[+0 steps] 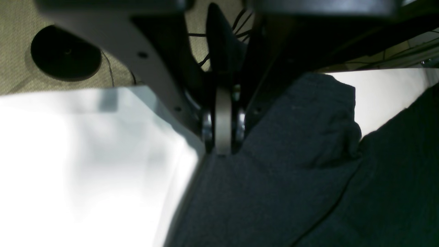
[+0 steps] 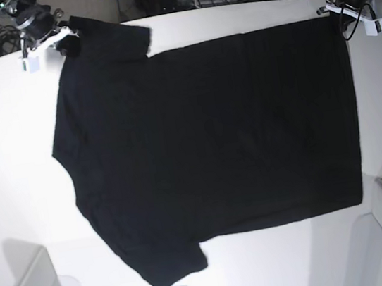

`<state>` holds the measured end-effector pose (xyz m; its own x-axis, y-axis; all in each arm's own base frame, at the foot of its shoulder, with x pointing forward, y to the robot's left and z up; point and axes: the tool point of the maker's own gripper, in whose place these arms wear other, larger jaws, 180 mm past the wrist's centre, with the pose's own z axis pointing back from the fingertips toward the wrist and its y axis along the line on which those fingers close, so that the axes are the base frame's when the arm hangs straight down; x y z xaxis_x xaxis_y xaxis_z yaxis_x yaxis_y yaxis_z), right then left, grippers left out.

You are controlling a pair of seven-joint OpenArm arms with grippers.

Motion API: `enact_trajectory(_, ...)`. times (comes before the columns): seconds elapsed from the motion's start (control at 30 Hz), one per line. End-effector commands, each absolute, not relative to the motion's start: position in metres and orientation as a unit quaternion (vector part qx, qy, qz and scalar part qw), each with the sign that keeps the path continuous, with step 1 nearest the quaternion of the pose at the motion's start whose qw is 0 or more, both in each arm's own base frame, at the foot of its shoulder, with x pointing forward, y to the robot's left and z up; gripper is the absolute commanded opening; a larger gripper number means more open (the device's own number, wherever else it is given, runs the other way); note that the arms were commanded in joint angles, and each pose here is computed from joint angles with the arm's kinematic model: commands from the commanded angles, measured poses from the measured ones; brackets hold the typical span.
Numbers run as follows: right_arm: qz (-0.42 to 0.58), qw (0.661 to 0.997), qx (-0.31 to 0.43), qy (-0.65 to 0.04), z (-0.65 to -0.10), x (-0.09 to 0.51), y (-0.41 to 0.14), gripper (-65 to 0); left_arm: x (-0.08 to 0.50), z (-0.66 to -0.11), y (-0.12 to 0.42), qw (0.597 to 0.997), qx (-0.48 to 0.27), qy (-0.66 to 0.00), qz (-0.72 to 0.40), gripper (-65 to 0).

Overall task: Fold the T-shirt properly
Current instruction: 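Lift the gripped edge and pull the shirt toward the robot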

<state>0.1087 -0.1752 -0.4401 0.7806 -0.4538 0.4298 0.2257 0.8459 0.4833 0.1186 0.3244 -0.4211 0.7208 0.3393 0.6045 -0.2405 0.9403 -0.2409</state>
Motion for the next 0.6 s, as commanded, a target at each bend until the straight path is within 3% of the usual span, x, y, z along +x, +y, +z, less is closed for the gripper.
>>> enact_trajectory(0.0,-0.181,0.920,0.202,-0.282,-0.435,0.108,-0.180,-65.0,0.116,-0.415,0.331,0.926,-0.062,-0.341,0.153,-65.0)
enact_trajectory(0.57,-0.151,0.924,0.189,-0.295,-0.404,0.093,-0.176,-65.0,0.095,-0.396,0.323,0.936,-0.048,-0.330,0.114,-65.0)
